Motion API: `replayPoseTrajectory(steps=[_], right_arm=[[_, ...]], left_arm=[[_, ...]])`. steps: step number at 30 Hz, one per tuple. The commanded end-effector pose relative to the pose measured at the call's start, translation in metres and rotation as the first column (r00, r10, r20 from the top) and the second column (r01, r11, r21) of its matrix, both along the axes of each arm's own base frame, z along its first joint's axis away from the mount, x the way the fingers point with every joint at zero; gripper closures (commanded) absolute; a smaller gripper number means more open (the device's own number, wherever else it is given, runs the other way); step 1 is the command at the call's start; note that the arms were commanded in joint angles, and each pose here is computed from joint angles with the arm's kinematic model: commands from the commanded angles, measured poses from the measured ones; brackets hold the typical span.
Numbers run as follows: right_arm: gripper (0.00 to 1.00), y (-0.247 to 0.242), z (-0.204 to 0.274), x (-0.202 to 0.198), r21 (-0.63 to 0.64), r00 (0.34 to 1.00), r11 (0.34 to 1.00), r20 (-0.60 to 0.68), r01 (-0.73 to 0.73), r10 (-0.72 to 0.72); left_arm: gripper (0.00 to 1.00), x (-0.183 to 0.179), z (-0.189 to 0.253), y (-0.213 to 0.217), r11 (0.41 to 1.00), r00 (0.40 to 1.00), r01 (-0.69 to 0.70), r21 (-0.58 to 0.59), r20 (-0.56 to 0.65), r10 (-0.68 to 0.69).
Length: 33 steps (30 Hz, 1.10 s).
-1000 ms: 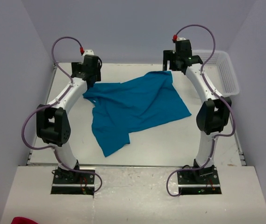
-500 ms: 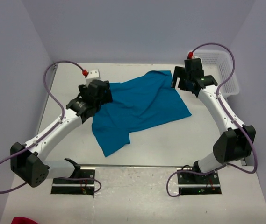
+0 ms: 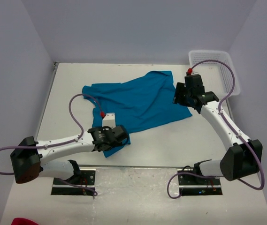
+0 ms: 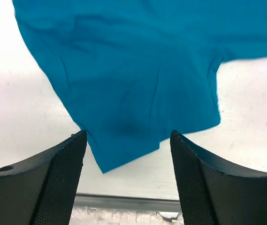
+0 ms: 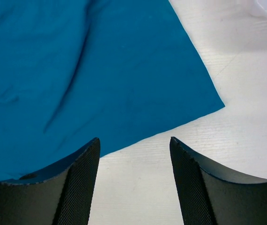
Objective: Fold and stack the t-shirts
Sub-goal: Flatten out the tshirt
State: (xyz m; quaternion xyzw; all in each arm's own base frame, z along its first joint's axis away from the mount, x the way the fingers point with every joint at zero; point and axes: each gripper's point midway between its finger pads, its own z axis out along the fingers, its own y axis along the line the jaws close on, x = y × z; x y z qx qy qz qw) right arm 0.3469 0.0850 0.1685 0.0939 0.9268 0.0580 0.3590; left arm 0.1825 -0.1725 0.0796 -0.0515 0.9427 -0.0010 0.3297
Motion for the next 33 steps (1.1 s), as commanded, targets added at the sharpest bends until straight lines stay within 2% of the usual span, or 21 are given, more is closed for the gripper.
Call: replayPoseTrajectory(steps=[1, 6, 11, 20, 33], right_arm=[[0.39, 0.0, 0.011, 0.008, 0.013, 0.998, 1.0, 0.056, 0.02, -0.021], [0.39, 0.0, 0.009, 0.009, 0.007, 0.998, 1.0, 0.052, 0.016, -0.017], [0.39, 0.0, 0.007, 0.009, 0.007, 0.998, 1.0, 0.052, 0.016, -0.017], [0.4, 0.001, 0.008, 0.008, 0.011, 0.998, 1.0, 0.059, 0.012, -0.013], [0.4, -0.005, 0.012, 0.004, -0.003, 0.997, 1.0, 0.069, 0.029, -0.029]], left_arm=[[0.28, -0.02, -0.014, 0.005, 0.996, 0.996, -0.084, 0.04, -0.014, 0.084], [0.31, -0.053, -0.028, -0.002, 0.994, 0.996, -0.08, 0.069, -0.043, 0.083], [0.36, -0.071, -0.05, 0.025, 0.982, 0.987, -0.116, 0.149, -0.089, 0.13], [0.39, -0.072, -0.051, 0.028, 0.987, 0.989, -0.119, 0.105, -0.079, 0.127], [0.46, -0.074, -0.076, 0.02, 0.991, 0.989, -0.064, 0.116, -0.121, 0.079]])
